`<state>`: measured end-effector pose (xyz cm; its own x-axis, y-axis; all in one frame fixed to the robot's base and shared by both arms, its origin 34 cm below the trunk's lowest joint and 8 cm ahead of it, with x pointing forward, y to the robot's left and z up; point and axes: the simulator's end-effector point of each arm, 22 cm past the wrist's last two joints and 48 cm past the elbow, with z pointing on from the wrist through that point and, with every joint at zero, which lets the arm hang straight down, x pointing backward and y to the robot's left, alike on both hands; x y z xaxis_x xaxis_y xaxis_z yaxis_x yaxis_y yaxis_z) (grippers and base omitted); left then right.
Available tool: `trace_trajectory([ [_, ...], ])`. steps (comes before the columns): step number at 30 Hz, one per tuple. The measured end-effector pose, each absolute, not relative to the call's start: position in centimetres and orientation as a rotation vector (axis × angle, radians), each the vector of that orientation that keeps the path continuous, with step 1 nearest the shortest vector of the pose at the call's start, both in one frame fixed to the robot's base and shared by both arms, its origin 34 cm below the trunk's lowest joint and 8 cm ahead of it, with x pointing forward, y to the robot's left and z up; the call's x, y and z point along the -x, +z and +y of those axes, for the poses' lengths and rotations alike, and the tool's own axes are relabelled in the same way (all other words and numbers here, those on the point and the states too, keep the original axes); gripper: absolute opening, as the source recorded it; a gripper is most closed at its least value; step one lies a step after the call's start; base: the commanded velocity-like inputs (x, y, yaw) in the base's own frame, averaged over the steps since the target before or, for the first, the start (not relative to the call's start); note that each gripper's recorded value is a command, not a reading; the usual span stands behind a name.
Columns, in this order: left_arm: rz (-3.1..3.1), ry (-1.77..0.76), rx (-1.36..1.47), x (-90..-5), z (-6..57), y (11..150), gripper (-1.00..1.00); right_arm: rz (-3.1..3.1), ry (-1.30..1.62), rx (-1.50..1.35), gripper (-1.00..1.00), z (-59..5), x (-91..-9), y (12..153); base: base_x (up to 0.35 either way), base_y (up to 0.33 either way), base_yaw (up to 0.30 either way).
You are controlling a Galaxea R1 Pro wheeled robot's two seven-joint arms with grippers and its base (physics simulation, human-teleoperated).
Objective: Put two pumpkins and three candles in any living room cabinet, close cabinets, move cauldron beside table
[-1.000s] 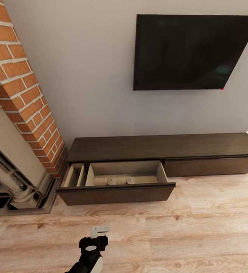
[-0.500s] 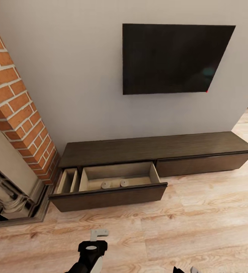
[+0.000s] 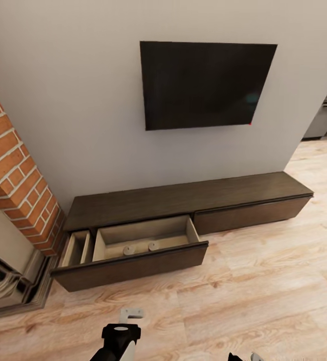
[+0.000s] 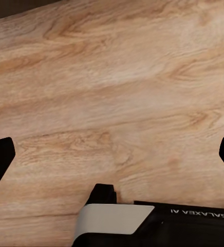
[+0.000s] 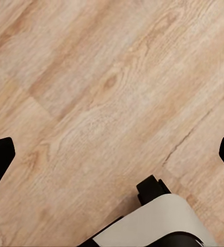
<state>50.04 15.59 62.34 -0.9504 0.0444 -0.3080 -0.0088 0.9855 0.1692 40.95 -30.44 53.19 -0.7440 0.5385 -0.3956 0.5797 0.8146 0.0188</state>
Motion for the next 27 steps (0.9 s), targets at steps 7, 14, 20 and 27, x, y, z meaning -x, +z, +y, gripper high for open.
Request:
trace_trajectory([
  [7, 2.809, 0.242, -0.030, -50.2, 15.5, 62.7, 1.00, 2.611, -0.119, -0.840, 1.00, -29.0, -41.3, 53.4, 0.000, 0.000, -0.187],
  [14, 2.799, 0.241, -0.029, -50.5, 15.5, 63.0, 1.00, 2.604, -0.112, -0.838, 1.00, -28.7, -41.6, 53.6, 0.000, 0.000, -0.187],
  [20, 2.792, 0.240, -0.029, -50.7, 15.5, 63.3, 1.00, 2.598, -0.107, -0.837, 1.00, -28.7, -41.9, 53.8, 0.000, 0.000, -0.187],
  [27, 2.783, 0.240, -0.027, -51.0, 15.5, 63.6, 1.00, 2.588, -0.103, -0.835, 1.00, -28.7, -42.2, 54.1, 0.000, 0.000, -0.187],
])
